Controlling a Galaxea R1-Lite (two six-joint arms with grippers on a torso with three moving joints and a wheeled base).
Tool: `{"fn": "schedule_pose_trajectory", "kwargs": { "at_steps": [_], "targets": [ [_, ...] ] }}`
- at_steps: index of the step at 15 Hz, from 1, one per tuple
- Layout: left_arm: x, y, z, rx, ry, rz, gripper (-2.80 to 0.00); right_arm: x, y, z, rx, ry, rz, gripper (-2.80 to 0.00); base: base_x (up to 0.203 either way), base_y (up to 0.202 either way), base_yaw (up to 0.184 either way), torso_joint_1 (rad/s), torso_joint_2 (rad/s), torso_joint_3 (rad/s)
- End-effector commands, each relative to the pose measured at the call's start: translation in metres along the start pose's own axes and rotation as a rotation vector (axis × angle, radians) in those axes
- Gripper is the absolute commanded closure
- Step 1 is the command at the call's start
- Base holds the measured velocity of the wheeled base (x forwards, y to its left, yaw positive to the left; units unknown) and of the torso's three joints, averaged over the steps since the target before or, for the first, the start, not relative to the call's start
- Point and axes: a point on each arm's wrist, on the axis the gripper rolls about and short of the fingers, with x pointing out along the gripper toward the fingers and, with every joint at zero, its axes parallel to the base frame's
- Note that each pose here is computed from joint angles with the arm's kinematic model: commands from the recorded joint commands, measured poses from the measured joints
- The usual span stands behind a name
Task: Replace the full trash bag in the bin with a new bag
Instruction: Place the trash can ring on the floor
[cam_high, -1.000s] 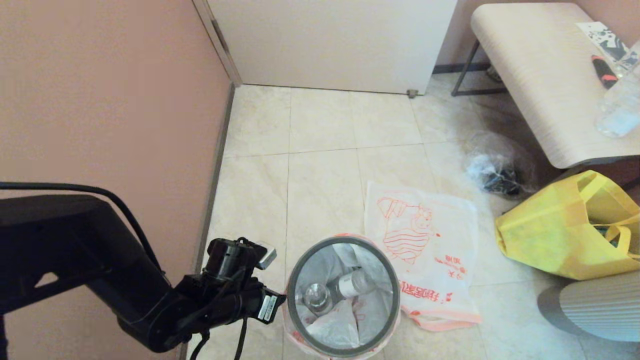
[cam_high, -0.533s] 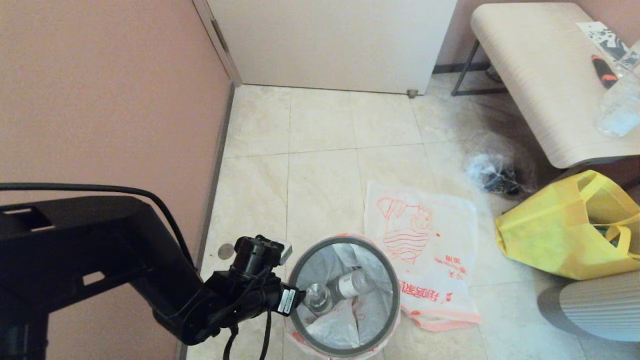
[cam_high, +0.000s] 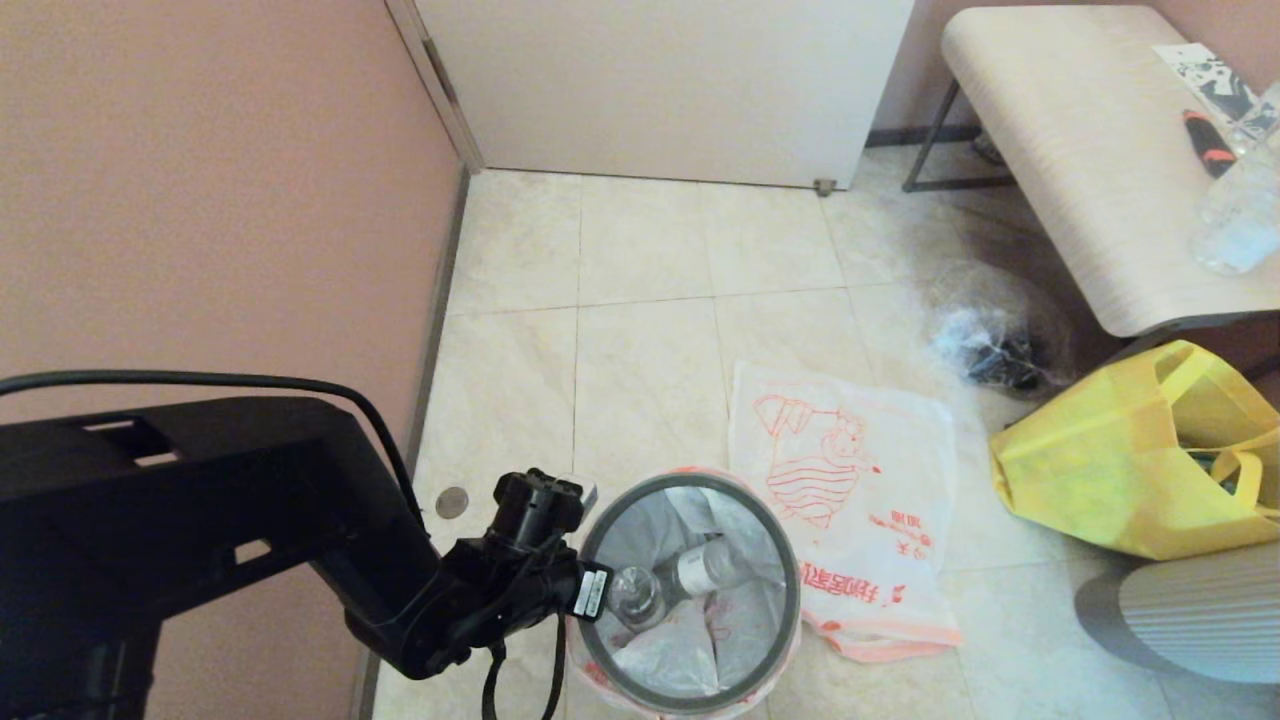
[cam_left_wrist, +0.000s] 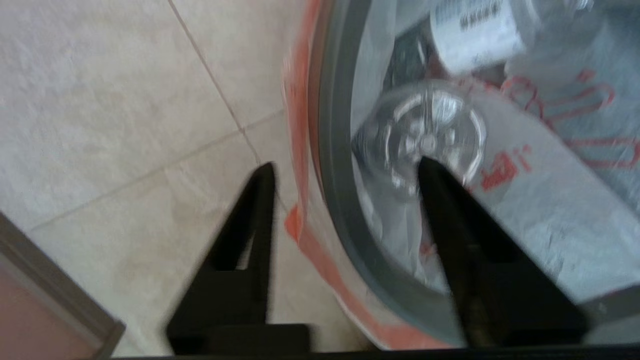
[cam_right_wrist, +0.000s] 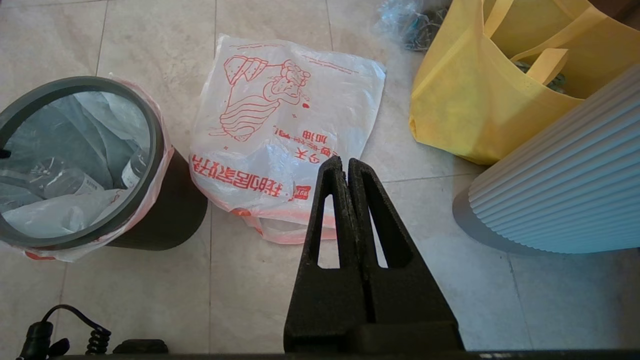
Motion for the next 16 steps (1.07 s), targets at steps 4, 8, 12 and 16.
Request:
{"fn": "schedule_pose_trajectory", "kwargs": {
  "at_steps": [4,8,12,16],
  "targets": [
    [0.000,0.000,0.000,-0.001,-0.006,0.010,0.00,0.001,0.000,-0.003,0.000,0.011,0.000,0.00,0.000,0.000,0.000,0.000,0.00,0.000],
    [-0.004,0.000,0.004,-0.002,-0.020,0.011,0.00,0.001,0.000,-0.003,0.000,0.011,0.000,0.00,0.000,0.000,0.000,0.000,0.00,0.000],
    [-0.019,-0.001,0.015,-0.006,-0.069,0.012,0.00,0.001,0.000,-0.003,0.000,0.011,0.000,0.00,0.000,0.000,0.000,0.000,0.00,0.000],
    [-0.029,-0.010,0.010,-0.011,-0.052,-0.013,0.00,0.001,0.000,-0.003,0.000,0.011,0.000,0.00,0.000,0.000,0.000,0.000,0.00,0.000]
  ]
}}
